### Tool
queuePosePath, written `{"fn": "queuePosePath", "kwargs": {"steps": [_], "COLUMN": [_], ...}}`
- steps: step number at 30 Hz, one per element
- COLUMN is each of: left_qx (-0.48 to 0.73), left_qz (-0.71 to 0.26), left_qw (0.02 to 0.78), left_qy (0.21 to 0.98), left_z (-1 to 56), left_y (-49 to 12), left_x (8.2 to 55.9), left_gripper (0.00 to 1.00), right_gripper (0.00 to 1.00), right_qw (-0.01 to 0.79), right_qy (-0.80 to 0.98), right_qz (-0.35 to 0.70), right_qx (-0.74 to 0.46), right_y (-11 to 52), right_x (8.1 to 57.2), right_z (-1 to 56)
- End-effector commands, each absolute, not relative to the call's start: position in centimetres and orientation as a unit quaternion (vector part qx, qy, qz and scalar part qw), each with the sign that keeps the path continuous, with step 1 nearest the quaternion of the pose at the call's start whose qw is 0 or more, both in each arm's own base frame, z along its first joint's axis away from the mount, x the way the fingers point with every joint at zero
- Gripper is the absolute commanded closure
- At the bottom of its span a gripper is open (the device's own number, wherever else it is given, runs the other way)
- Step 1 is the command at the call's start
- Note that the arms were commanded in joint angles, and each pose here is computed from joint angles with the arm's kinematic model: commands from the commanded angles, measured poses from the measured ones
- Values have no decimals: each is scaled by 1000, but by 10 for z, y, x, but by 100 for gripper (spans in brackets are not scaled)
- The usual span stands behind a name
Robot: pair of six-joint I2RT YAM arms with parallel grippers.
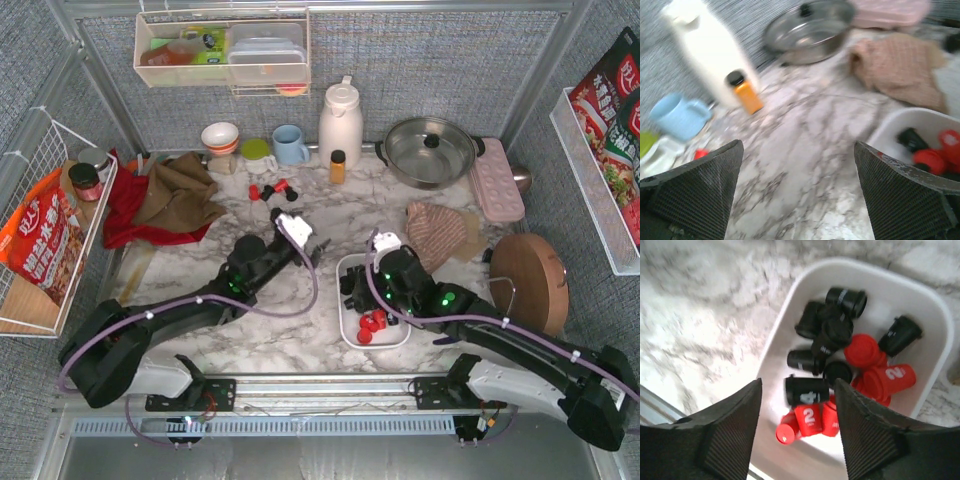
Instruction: Mix the coffee capsules in the storage basket
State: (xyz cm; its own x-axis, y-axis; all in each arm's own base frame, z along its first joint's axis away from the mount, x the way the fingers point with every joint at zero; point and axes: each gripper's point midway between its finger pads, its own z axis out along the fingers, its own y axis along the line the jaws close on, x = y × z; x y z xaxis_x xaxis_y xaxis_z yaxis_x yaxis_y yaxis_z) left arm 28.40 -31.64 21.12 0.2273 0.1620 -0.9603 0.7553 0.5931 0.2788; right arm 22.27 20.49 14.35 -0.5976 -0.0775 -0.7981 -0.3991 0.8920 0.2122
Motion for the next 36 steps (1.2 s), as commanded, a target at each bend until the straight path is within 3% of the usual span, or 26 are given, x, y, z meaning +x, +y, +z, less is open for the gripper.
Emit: {"fn": "queuePosePath", "kwargs": {"steps": [1, 5, 11, 15, 19, 31, 36], "left_qx": [234, 179, 152, 110, 96, 37, 38], "left_qz": [-164, -135, -89, -47, -10, 35, 24], "left_qw": [661, 616, 504, 446, 423, 438, 427], "left_qy": [694, 755, 846, 887, 901, 898, 903], "left_z": [194, 166, 113, 83, 54, 56, 48], "left_y": [-271, -247, -226, -200, -179, -141, -138], "left_x": [338, 377, 435, 472, 502, 551, 563], "left_gripper": [1, 1, 2, 14, 25, 28, 39], "right_gripper": [33, 18, 16, 16, 16, 16, 17], "right_qw": [365, 355, 397, 424, 439, 446, 447], "right_qy": [895, 894, 876, 864, 858, 851, 849], "right_qz": [161, 161, 138, 135, 136, 163, 167], "right_qx": [-198, -219, -236, -234, -230, -226, -226], "right_y": [199, 203, 197, 192, 187, 188, 189], "right_x": [200, 199, 213, 220, 221, 218, 218], "right_z": [109, 103, 119, 123, 121, 118, 119]}}
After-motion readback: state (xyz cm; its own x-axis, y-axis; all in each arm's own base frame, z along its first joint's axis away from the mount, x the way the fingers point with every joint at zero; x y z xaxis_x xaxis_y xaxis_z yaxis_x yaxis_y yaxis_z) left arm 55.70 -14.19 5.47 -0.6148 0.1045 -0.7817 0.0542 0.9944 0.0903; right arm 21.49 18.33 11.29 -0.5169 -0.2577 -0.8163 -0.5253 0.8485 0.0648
